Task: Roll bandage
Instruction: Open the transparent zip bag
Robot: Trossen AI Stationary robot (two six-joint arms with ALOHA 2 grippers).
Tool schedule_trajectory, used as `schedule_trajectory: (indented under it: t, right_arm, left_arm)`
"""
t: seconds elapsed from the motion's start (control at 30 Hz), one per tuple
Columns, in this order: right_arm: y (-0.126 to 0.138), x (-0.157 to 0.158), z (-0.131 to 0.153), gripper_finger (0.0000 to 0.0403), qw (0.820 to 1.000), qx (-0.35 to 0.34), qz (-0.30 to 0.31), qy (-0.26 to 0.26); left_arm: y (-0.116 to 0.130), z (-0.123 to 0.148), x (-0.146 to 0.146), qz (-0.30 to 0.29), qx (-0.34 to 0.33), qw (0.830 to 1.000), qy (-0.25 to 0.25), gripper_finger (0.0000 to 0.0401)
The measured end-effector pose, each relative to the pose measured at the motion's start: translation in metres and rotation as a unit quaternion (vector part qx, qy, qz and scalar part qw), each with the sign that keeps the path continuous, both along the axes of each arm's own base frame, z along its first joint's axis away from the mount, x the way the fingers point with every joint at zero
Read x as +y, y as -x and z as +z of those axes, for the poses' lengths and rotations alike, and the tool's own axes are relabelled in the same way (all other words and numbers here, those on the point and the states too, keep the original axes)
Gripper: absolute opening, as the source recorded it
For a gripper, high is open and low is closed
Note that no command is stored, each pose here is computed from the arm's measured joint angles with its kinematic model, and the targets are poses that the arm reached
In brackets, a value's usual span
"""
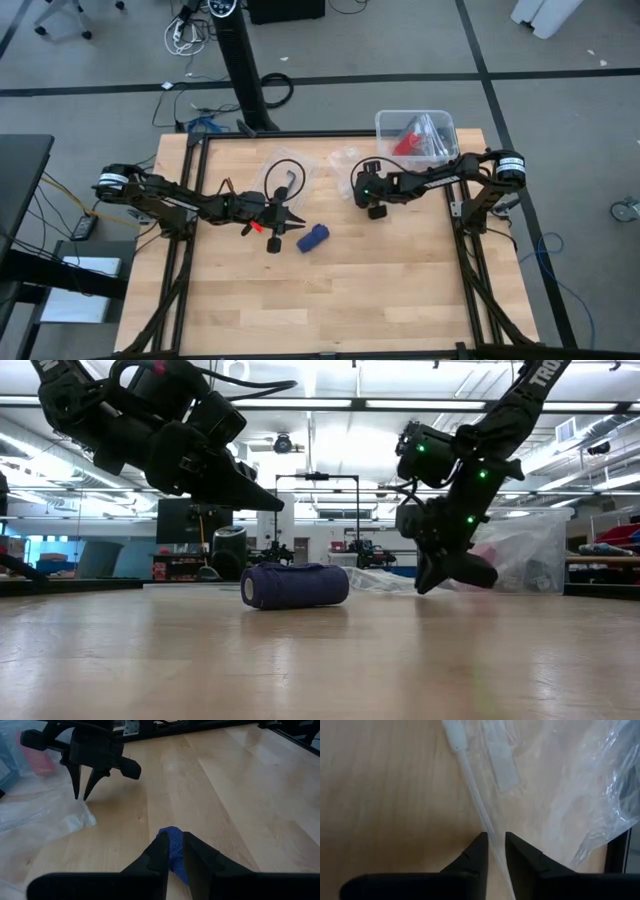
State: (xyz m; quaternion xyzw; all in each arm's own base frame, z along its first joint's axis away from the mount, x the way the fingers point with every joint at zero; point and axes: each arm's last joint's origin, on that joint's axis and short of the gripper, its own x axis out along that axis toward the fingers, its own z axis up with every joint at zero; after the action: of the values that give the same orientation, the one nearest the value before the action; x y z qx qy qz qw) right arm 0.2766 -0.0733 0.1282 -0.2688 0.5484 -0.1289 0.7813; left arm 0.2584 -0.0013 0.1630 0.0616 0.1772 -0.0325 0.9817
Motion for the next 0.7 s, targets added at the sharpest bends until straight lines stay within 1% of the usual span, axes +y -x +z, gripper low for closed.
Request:
schedule_trajectory:
  t: [0.1, 0.3, 0.4, 0.47, 0.57, 0.7]
  right_arm:
    - [-0.001, -0.002, 0.001, 0.0012, 1.000, -0.011, -0.003, 0.001]
    - [-0.008, -0.002, 0.009, 0.0002, 0.998, -0.046, -0.033, -0.015]
    - [-0.015, 0.008, 0.018, 0.0001, 0.996, -0.064, -0.036, -0.052]
    - [-0.021, 0.018, 0.029, 0.0001, 0.992, -0.084, -0.036, -0.091]
    - [-0.031, 0.034, 0.046, 0.0001, 0.982, -0.120, -0.045, -0.141]
    - [-0.039, 0.057, 0.075, 0.0001, 0.965, -0.172, -0.054, -0.188]
  left_arm:
    - [0.000, 0.000, 0.000, 0.000, 0.000, 1.000, 0.000, 0.0058]
    - [0.000, 0.001, 0.000, 0.000, -0.004, 1.000, 0.000, 0.0058]
    - [0.000, 0.006, 0.000, 0.004, -0.023, 1.000, -0.002, 0.0058]
    - [0.000, 0.010, 0.001, 0.009, -0.037, 0.999, -0.010, 0.0058]
    - [0.000, 0.015, 0.000, 0.003, -0.056, 0.998, -0.029, 0.0058]
    - [0.003, 0.025, -0.006, -0.016, -0.081, 0.995, -0.064, 0.0061]
